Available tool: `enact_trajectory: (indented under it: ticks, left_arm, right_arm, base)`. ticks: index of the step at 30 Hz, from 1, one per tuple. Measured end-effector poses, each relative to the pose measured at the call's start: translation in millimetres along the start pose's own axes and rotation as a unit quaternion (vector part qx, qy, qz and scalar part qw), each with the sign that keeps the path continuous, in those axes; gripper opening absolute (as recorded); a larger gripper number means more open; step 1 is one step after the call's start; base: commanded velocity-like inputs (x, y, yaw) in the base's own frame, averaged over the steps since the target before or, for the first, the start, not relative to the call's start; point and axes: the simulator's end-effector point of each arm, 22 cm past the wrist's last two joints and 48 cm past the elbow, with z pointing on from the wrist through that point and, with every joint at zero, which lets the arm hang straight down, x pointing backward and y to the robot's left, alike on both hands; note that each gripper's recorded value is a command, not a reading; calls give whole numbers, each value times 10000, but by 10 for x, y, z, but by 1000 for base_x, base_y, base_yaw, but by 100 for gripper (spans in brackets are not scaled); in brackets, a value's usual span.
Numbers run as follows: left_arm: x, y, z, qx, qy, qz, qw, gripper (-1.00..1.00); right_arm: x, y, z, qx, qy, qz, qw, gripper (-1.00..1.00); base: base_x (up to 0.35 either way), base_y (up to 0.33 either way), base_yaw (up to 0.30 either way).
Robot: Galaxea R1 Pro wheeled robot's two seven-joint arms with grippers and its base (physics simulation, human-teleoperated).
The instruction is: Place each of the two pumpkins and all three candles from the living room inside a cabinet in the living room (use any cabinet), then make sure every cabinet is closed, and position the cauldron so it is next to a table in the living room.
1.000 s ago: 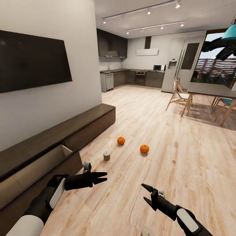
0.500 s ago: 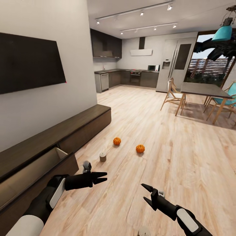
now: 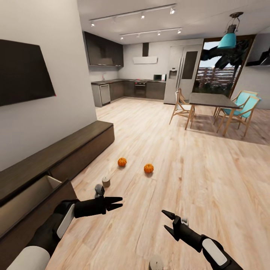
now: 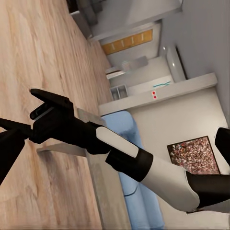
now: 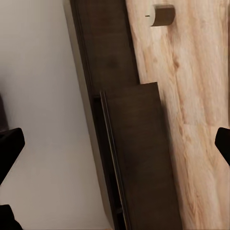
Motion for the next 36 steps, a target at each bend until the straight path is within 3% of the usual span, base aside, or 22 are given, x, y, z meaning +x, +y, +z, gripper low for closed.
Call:
enact_trajectory:
  ticks: [36]
  left_arm:
    - [-52, 3, -88, -17, -80, 42, 10000, 100]
  right_arm:
    - [17, -58, -8, 55, -2, 51, 10000, 100]
  base:
    - [-43, -59, -252]
